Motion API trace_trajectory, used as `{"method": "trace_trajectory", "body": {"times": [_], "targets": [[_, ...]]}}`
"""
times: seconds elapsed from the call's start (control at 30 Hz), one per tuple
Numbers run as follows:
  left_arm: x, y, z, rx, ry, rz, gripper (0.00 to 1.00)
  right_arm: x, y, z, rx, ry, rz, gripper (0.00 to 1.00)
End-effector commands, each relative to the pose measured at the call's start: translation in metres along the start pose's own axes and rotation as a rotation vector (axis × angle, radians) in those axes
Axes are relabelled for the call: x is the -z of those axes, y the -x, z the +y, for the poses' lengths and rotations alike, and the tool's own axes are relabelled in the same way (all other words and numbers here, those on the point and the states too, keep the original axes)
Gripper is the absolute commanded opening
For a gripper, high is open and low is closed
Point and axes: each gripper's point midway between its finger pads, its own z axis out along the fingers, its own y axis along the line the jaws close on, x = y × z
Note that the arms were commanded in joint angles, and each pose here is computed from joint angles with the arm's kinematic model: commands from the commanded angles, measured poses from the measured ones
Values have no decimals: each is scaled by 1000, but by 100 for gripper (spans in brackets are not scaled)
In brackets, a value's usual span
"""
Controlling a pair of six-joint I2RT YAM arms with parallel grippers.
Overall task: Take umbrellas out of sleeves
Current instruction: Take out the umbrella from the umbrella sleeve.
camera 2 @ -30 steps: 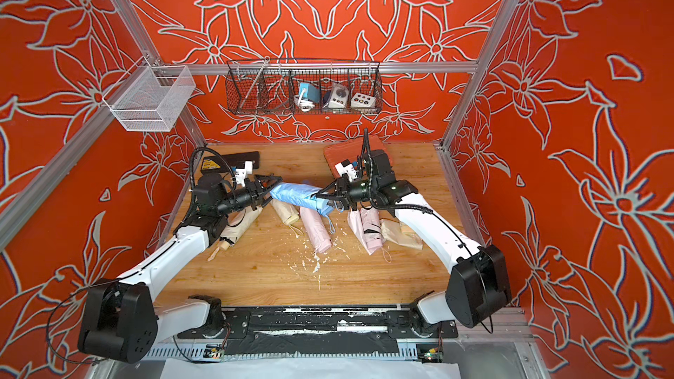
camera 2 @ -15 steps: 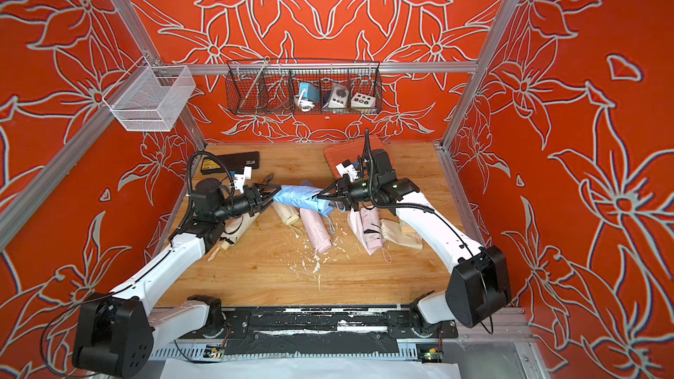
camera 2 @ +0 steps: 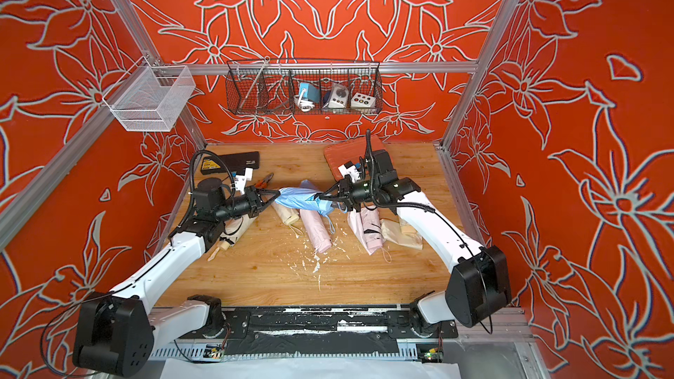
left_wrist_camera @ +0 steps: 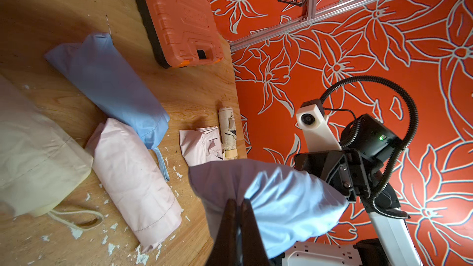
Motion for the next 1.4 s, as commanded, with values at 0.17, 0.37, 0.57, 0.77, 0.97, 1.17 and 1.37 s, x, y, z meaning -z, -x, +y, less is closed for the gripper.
{"method": "trace_trajectory", "body": {"times": [0.17,0.37,0.57,0.77,0.97,1.17,1.37], "targets": [[0,16,4,-64,87,-23,0,10,1,25,98,49,-13,10],[-1,23,-2,-97,80,-25,0,11,2,25,94,57,-15,12],[-4,18,-27,-115,-47,-4,0,8,7,24,87,80,-22,21],[-7,15,-43,-128,-105,13,0,4,11,19,66,97,-30,36],[-7,19,-42,-151,-70,8,0,3,10,17,59,96,-25,49],[-8,25,-41,-163,-40,-4,0,3,7,13,50,89,-16,47],[-8,33,-44,-189,-16,-13,0,2,4,9,36,84,-11,46]]}}
